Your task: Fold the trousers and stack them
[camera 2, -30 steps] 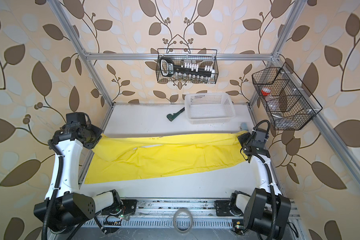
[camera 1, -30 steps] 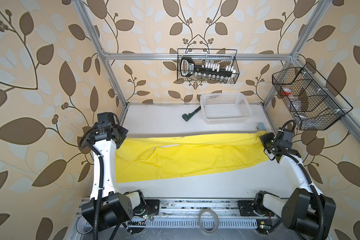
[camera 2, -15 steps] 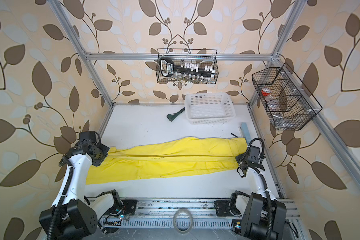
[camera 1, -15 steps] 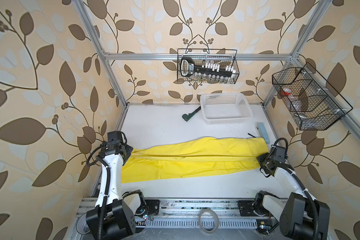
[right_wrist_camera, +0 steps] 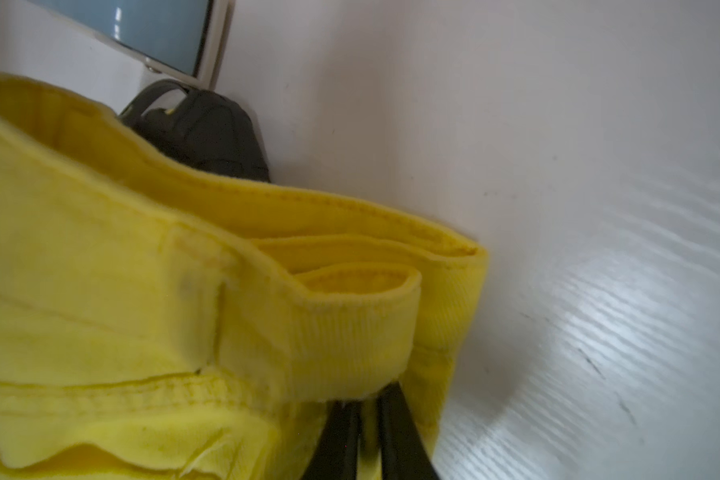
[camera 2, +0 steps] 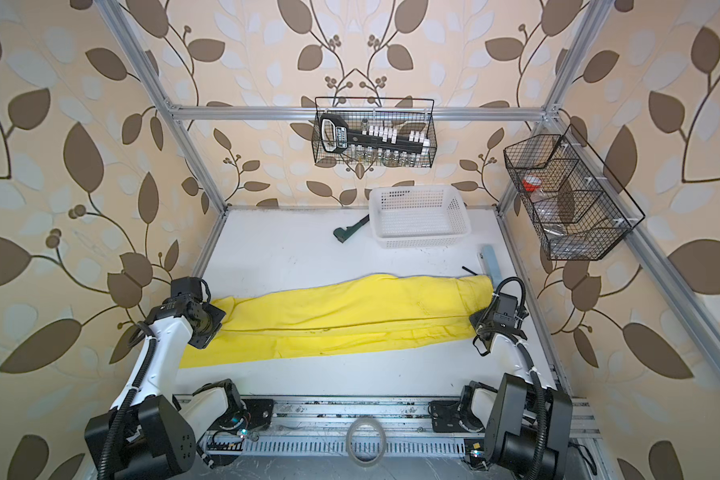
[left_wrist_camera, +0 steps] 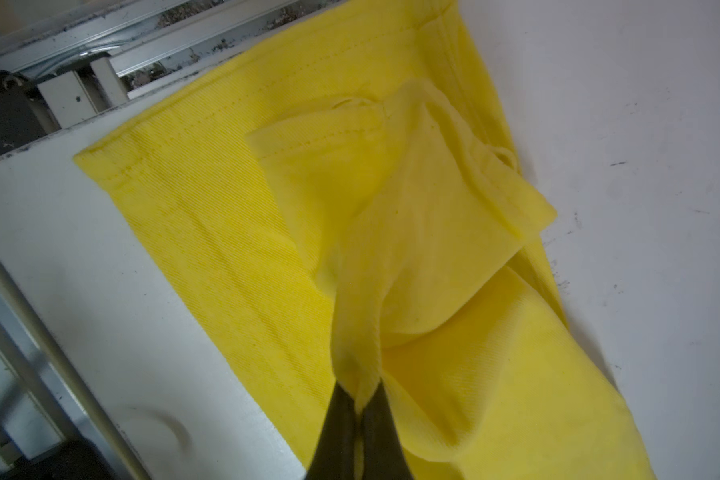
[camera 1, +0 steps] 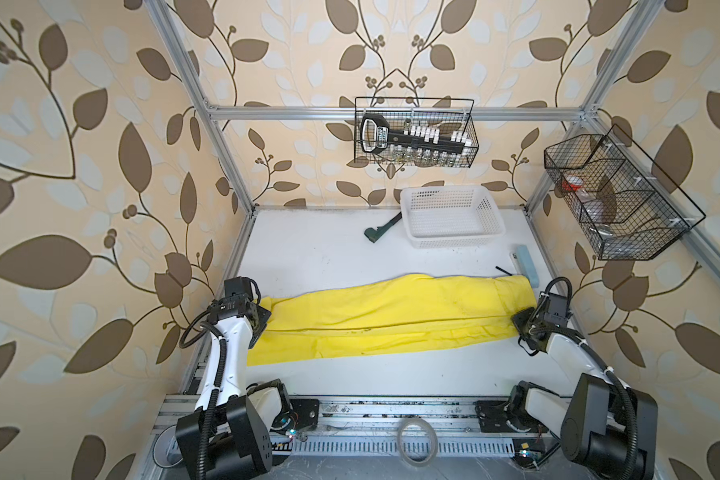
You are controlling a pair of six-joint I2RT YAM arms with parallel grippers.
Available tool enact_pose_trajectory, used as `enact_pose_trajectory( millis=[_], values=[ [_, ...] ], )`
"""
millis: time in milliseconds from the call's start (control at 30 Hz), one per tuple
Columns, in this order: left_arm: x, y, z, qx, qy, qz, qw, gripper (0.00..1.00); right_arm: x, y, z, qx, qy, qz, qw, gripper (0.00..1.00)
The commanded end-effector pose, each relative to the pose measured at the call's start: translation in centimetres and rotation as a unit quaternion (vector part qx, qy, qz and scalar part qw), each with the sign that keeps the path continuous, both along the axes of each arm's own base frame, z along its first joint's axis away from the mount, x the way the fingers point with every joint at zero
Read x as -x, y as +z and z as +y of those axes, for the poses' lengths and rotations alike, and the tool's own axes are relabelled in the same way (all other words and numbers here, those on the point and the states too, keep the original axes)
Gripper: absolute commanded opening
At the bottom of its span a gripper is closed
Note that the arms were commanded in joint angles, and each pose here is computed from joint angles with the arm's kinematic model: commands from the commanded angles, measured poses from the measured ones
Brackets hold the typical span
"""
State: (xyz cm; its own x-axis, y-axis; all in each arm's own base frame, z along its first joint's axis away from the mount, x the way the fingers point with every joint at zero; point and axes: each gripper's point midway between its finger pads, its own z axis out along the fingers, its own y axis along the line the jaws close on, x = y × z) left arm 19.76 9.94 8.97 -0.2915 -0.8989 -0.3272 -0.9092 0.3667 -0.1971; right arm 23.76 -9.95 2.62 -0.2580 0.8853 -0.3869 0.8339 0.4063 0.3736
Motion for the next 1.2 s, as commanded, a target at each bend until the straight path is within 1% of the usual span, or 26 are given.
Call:
enact_pose_trajectory(
  millis=[0,67,133,200,300,367,433,533,567,600,667,767,867,933,1067,1167],
  values=[
    [1.2,0.5,0.6,-0.014,0.035,-0.004,0.999,0.03,2.0,-0.8,-0.4,0.011,-0.015,0.035,0.999,0.24],
    [1.4,0.2,0.2,-0.003,0.039,-0.006,0.999,0.03,2.0,0.1,-0.5,0.015,-0.022,0.026,0.999,0.28],
    [1.7,0.0,0.3,-0.003,0.049,0.001,0.999,0.03,1.9,1.6,-0.7,0.021,-0.028,0.013,0.999,0.36],
    [2.1,0.1,0.5,-0.01,0.057,0.006,0.998,0.06,1.9,3.6,-1.1,0.034,-0.039,-0.005,0.999,0.45],
    [2.0,0.9,0.9,-0.023,0.064,-0.005,0.998,0.07,2.2,6.3,-1.2,0.053,-0.048,-0.026,0.997,0.54],
    [1.9,1.2,0.9,-0.023,0.066,-0.011,0.997,0.1,2.5,7.8,-0.8,0.063,-0.045,-0.038,0.996,0.56],
    [1.8,1.1,0.9,-0.019,0.068,-0.011,0.997,0.11,2.5,9.1,-0.4,0.074,-0.041,-0.051,0.995,0.58],
    [2.0,0.5,0.7,-0.013,0.072,-0.003,0.997,0.13,1.5,10.9,0.8,0.075,-0.021,-0.076,0.994,0.59],
    [2.2,0.4,0.9,-0.017,0.077,0.001,0.997,0.15,0.5,11.3,1.6,0.071,0.002,-0.088,0.994,0.59],
    [2.4,0.4,1.0,-0.02,0.081,0.004,0.997,0.17,-0.5,11.3,2.5,0.068,0.028,-0.091,0.993,0.59],
    [2.3,0.6,1.2,-0.025,0.082,-0.001,0.996,0.2,-1.8,9.8,4.1,0.061,0.07,-0.057,0.994,0.58],
    [1.9,0.8,1.1,-0.021,0.08,-0.007,0.997,0.22,-3.1,6.9,5.5,0.048,0.107,-0.021,0.993,0.58],
    [2.0,0.6,0.9,-0.014,0.078,-0.004,0.997,0.24,-3.1,4.8,5.2,0.057,0.11,0.003,0.992,0.58],
    [2.0,0.6,0.8,-0.014,0.076,-0.004,0.997,0.24,-2.5,3.3,4.6,0.054,0.103,0.026,0.993,0.57],
    [2.0,1.8,1.1,-0.025,0.077,-0.011,0.997,0.28,0.0,0.1,3.0,0.05,0.077,0.075,0.993,0.54],
    [1.7,2.5,1.3,-0.028,0.08,-0.017,0.996,0.28,2.0,-1.0,2.3,0.055,0.06,0.099,0.992,0.53]
  ],
)
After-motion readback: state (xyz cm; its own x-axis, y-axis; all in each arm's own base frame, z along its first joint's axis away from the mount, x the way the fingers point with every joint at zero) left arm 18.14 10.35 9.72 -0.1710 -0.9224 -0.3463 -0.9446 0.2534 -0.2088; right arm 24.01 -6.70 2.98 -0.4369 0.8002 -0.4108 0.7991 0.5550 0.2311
